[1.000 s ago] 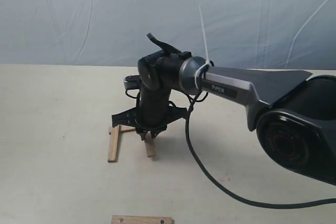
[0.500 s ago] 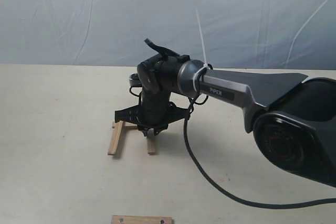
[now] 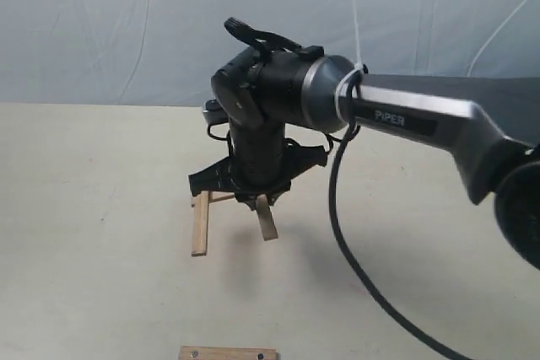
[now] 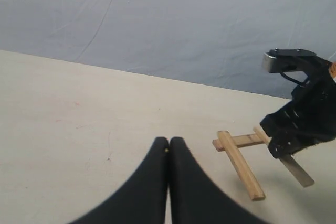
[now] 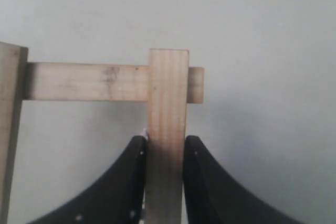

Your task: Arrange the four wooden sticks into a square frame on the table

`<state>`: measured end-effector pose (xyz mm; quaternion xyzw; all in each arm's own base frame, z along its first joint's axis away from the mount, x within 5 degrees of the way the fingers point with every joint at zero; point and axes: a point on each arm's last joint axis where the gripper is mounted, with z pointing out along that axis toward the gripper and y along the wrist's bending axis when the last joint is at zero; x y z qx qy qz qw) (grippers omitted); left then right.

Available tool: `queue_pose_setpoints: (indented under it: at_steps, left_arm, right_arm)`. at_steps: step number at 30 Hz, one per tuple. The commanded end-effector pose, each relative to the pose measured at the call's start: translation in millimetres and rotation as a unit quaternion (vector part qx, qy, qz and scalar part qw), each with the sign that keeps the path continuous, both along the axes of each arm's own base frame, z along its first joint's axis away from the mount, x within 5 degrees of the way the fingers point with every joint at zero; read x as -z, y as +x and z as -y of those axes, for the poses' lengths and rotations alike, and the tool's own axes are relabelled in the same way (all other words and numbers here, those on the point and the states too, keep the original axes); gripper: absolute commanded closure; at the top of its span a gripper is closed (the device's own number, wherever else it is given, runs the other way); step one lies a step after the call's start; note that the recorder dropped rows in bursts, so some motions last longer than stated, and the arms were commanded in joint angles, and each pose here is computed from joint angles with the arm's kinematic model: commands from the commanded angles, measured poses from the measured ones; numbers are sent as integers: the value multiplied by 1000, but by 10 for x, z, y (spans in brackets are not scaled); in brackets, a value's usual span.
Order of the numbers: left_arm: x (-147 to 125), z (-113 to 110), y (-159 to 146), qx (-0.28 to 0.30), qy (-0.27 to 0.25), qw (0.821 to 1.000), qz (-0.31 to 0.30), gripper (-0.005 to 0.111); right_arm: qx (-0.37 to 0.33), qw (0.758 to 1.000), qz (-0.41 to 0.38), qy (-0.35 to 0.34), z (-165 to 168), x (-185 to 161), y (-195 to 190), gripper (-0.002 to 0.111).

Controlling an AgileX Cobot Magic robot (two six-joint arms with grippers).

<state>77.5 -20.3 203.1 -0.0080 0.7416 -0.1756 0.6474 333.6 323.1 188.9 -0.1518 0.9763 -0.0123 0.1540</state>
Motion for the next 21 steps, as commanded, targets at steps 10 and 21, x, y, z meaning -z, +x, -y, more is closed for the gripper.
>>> queue_pose_setpoints:
  at_steps: [10,21]
  left_arm:
    - [-3,3,-6,2,-4,1000,5,107]
    - [3,2,-7,2,-2,1000,2,107]
  right_arm:
    - [75,992,-18,95,280,418,-773,109]
    - [72,994,-31,78,160,513,-972,109]
